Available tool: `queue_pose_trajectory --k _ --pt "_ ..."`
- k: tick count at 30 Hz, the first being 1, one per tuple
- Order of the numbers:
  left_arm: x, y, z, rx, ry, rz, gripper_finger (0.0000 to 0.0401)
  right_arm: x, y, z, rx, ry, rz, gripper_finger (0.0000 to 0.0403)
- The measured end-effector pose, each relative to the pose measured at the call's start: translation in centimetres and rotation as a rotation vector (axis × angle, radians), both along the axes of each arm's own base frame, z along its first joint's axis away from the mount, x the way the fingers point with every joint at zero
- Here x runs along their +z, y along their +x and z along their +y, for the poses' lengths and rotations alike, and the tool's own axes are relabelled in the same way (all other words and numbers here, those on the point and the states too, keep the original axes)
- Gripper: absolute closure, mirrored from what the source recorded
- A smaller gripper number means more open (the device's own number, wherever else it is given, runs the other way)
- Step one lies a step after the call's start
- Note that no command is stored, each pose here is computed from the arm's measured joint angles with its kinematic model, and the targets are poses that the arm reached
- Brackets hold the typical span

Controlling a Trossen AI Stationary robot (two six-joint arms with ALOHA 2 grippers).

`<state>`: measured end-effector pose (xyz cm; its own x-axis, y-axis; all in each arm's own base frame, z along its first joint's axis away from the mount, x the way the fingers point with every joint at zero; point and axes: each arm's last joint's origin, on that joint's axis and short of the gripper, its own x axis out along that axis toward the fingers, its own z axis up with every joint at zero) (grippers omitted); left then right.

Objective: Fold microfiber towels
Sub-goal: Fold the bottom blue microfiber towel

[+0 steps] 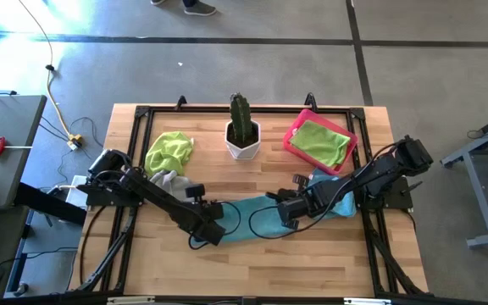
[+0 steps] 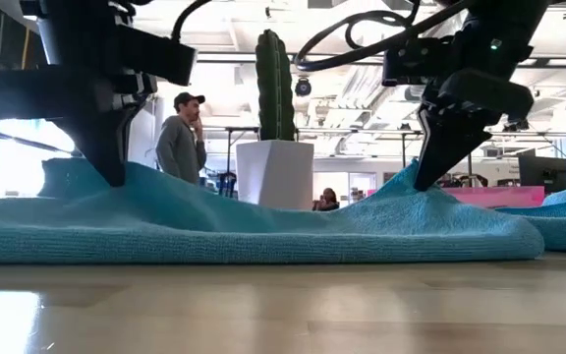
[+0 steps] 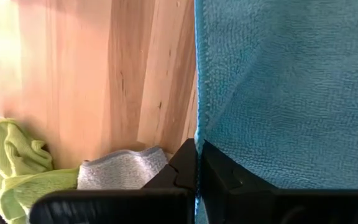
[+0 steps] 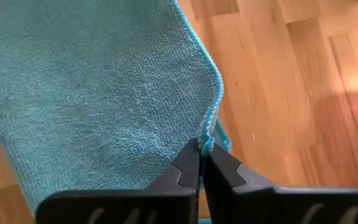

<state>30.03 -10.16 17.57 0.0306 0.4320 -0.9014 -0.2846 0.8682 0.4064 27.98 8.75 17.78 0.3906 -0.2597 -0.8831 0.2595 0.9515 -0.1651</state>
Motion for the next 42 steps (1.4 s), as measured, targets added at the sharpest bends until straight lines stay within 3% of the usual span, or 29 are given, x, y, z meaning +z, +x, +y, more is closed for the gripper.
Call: queue_pose_trajectory --k 5,10,17,24,33,42 --pt "-0.3 0.1 -0.1 0.005 0.001 -0.001 0.0401 0.0 0.0 0.0 0.020 0.011 0.010 0.0385" --pt "-0.3 0.1 0.0 0.032 -0.002 -0.014 0.0396 0.0 -0.1 0.1 0.035 0.003 0.023 0.0320" --pt "-0.2 -0.4 0.1 0.048 -0.007 0.045 0.0335 1.0 -0.5 0.0 0.019 0.033 -0.010 0.0251" --pt "-0.1 -0.9 0.2 0.038 0.026 0.090 0.0271 1.6 -0.9 0.5 -0.106 0.174 -0.050 0.0247" --pt "-1.5 -0.2 -3.8 -0.319 -0.052 -0.051 0.0275 1.3 -1.9 3.2 -0.166 0.238 -0.053 0.0247" --pt "-4.3 -1.8 -3.6 -0.179 -0.101 -0.094 0.0286 1.0 -2.6 3.8 -0.257 0.238 -0.066 0.0247"
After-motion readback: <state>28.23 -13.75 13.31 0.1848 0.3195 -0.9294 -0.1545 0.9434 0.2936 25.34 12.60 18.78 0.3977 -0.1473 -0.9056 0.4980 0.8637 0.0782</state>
